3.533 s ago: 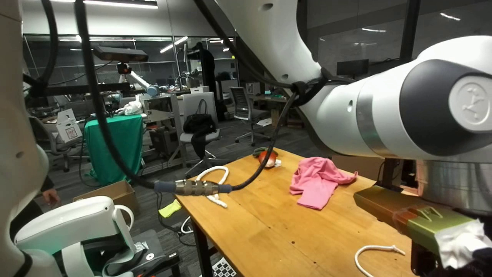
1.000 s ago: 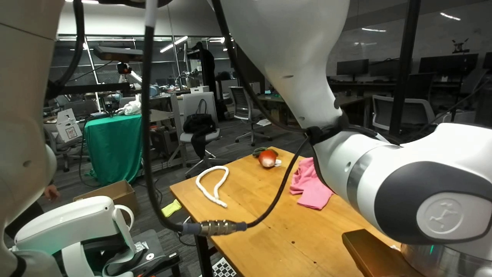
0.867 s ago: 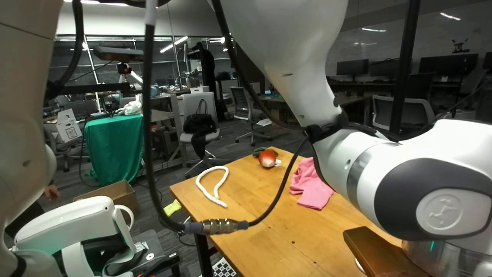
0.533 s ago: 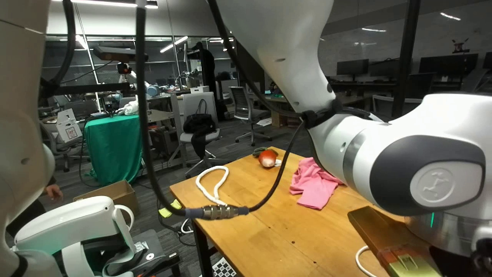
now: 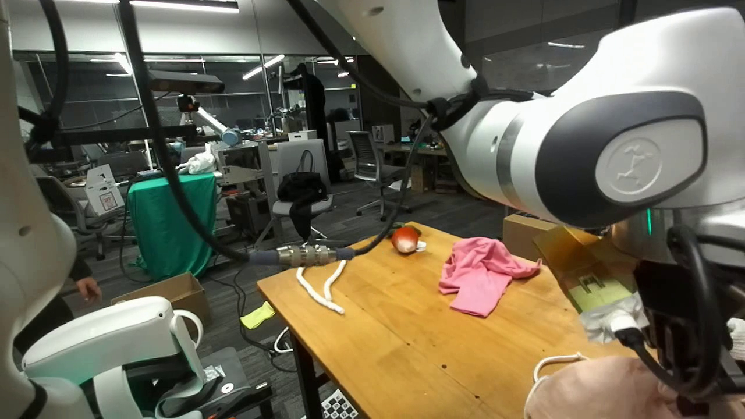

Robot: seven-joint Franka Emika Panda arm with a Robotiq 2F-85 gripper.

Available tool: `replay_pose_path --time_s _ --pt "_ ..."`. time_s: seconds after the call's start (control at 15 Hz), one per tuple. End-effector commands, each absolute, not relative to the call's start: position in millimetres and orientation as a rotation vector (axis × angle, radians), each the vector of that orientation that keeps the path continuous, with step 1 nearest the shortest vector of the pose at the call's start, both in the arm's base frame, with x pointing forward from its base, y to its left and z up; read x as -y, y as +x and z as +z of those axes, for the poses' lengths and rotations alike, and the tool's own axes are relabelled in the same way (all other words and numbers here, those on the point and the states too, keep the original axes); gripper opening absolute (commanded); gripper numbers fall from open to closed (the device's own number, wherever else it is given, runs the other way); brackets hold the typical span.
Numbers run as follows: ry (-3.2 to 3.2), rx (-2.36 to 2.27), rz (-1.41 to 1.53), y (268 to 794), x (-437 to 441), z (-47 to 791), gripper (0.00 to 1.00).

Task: Separate all the objects on the table

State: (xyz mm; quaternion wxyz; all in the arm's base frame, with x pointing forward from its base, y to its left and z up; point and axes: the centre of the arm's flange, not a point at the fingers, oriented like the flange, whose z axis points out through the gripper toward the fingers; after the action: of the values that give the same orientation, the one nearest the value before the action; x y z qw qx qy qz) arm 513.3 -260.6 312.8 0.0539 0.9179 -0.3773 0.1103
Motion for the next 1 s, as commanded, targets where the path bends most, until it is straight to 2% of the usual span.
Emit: replay_pose_path --time_s 0.0,0.4,0.93 --pt "2.704 1.279 0.489 488 251 350 0.06" --pt "2.568 1.411 0.654 462 246 397 0.05" --pt "2.491 1.332 0.852 479 199 482 0.05"
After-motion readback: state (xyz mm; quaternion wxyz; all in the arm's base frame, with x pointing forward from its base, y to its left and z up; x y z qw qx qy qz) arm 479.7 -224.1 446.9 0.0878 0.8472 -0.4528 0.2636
